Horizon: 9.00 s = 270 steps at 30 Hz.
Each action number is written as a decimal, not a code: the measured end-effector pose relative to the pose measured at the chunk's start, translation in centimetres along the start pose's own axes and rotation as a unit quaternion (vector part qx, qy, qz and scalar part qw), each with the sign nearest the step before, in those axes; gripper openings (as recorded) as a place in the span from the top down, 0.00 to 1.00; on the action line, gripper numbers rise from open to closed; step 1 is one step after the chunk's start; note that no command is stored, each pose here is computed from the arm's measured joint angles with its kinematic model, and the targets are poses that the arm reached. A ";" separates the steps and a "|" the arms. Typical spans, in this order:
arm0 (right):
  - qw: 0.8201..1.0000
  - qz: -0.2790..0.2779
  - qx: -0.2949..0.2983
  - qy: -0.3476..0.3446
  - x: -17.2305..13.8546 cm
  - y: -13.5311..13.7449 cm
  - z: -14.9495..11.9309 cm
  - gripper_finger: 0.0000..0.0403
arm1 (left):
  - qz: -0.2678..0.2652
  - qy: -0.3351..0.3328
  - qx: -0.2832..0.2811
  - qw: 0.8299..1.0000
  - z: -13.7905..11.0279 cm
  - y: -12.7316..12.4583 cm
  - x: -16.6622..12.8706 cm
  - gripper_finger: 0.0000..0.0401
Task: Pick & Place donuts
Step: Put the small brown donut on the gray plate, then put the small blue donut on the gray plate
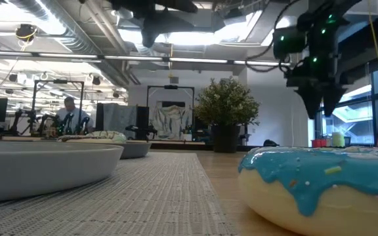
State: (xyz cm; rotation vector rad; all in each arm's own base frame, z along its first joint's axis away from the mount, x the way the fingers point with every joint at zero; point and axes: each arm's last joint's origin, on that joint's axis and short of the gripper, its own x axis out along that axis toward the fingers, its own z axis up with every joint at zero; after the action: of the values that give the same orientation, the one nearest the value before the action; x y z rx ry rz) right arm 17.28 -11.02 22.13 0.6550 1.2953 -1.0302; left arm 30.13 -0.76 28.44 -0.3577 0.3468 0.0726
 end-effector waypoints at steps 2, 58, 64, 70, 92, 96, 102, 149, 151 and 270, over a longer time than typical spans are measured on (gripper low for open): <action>1.000 0.002 -0.003 0.016 0.7 -0.2 0.6 0.28 | -0.011 0.011 -0.003 1.000 0.0 0.4 0.0 0.57; 0.993 0.038 -0.086 0.077 7.2 0.4 1.2 0.93 | 0.002 0.061 -0.014 0.998 -0.3 2.5 -0.1 0.57; 0.992 0.049 -0.092 0.064 5.7 0.2 0.7 0.92 | 0.002 0.061 -0.014 0.998 -0.3 2.6 -0.1 0.57; 0.992 0.105 -0.065 0.024 2.4 -0.3 -0.5 0.91 | 0.002 0.061 -0.017 0.998 -0.3 2.5 -0.1 0.57; 0.849 0.468 -0.021 -0.244 -6.0 7.1 -0.3 0.94 | 0.006 -0.104 -0.268 0.958 1.3 3.6 3.2 0.57; 0.837 0.490 -0.012 -0.243 -6.1 8.0 -0.2 0.93 | 0.055 -0.100 -0.274 0.955 0.8 4.0 3.2 0.57; 0.842 0.484 -0.008 -0.237 -5.4 9.5 -0.5 0.94 | 0.083 -0.113 -0.265 0.954 0.7 4.2 3.2 0.57; 0.815 0.513 -0.067 -0.260 -5.8 13.5 1.5 0.90 | 0.097 -0.084 -0.240 0.962 0.2 4.3 3.2 0.87; 0.814 0.513 -0.074 -0.262 -5.8 13.5 1.5 0.87 | 0.096 -0.083 -0.237 0.963 0.2 4.3 3.2 0.87; 0.832 0.434 -0.127 -0.320 -9.2 6.2 0.6 0.42 | 0.061 0.532 -0.323 0.780 -15.4 -3.8 -1.8 0.57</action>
State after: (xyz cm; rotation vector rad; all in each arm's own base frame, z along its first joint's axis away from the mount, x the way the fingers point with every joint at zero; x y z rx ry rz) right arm 23.43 -6.61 30.20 0.5309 0.4119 -0.2470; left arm 23.97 -9.77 16.75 -1.0643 1.5004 0.1115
